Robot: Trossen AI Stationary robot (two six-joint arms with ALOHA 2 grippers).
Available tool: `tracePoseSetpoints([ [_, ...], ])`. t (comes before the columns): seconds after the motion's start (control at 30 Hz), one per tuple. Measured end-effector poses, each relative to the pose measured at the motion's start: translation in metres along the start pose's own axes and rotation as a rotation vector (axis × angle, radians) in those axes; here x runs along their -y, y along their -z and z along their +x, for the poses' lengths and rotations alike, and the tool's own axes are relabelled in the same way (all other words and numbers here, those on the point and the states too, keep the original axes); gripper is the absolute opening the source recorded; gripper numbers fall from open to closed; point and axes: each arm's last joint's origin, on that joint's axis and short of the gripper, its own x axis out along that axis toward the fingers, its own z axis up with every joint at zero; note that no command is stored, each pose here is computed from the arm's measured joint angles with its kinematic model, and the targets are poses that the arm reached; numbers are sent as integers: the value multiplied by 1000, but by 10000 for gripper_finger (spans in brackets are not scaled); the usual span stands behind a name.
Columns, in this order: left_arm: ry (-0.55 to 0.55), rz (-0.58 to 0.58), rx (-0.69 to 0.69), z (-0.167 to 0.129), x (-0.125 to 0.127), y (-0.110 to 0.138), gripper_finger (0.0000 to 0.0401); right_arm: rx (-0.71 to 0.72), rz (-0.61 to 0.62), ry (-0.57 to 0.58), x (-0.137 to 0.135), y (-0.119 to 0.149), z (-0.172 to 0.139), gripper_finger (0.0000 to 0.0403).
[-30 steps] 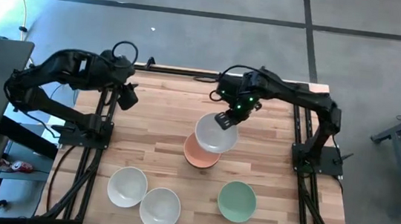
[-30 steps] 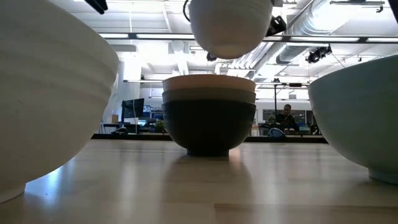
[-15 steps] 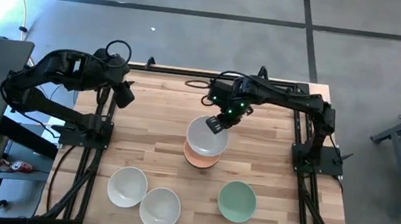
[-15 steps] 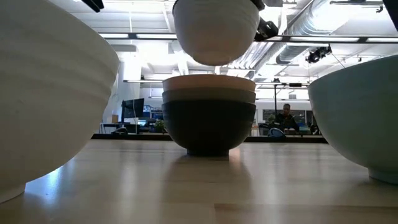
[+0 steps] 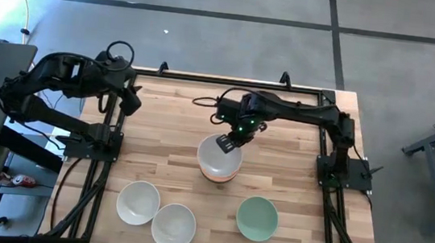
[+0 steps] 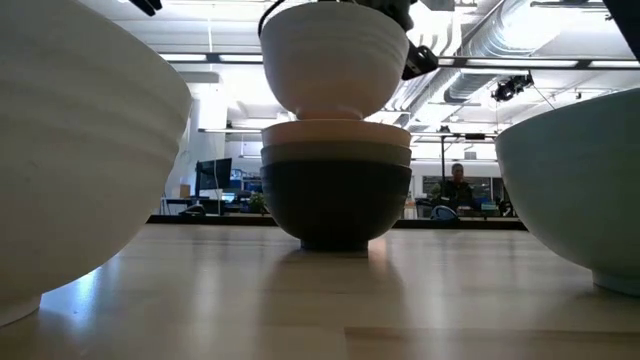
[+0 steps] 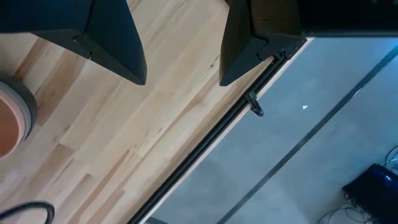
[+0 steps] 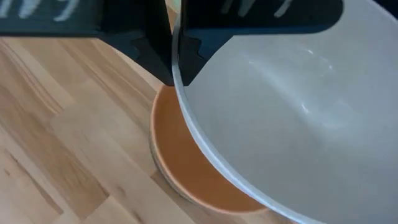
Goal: Nest bowls inside each other
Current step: Stack the top white bowl on the orange bowl
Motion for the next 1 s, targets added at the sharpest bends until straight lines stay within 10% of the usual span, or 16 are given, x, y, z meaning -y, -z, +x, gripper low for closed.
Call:
tracePoseSetpoints([
  [1.0, 10, -39, 34, -9, -9, 7, 191, -9, -49, 139, -3, -12, 37, 0],
])
